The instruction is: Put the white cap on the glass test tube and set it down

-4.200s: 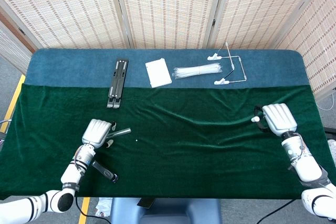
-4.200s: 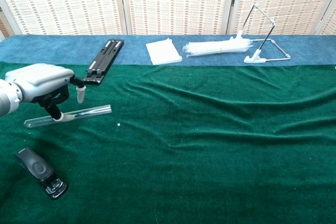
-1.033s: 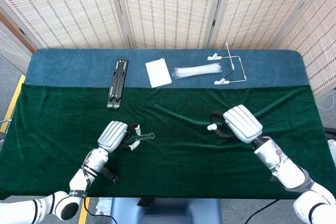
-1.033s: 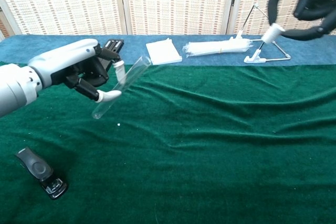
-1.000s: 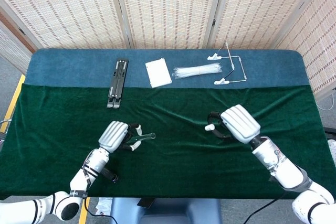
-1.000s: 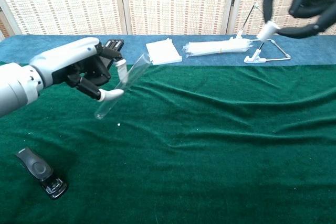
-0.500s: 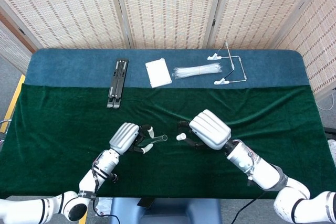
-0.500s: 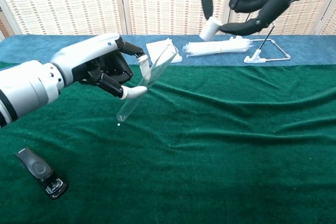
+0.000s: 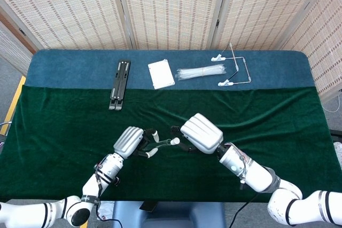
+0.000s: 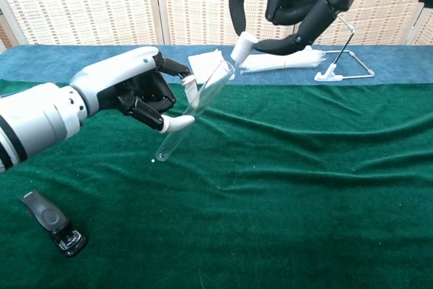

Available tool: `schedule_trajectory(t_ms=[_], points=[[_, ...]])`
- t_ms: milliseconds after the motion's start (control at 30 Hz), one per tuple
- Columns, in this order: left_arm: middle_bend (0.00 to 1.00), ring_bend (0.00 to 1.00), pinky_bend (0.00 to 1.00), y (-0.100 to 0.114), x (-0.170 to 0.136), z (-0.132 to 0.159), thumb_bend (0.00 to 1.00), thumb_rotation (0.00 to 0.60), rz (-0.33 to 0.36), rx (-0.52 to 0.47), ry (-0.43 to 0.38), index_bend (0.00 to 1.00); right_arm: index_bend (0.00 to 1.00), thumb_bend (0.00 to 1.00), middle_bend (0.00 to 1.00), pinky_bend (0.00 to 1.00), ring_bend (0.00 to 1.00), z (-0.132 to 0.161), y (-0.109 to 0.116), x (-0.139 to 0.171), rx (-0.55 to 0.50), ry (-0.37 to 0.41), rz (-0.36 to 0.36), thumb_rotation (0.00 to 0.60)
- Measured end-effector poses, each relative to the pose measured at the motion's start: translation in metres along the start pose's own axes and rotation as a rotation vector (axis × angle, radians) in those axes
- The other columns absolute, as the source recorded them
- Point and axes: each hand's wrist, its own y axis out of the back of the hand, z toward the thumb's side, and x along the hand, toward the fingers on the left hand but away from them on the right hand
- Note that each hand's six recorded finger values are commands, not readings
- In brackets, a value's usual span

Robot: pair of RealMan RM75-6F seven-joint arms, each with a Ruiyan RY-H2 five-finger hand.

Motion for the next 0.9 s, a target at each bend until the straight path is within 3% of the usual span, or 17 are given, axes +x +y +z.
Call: schedule_trajectory(t_ms=[900], points=[[0.98,0.91,0.92,-0.0043,0.001,0.0078,0.57,0.6,-0.009,-0.001,-0.013,0.69,0.81,0.75,1.0,1.0,1.0,0.0065,-0.0075,-0.0087,0.02,0.001,0.019,0.6]])
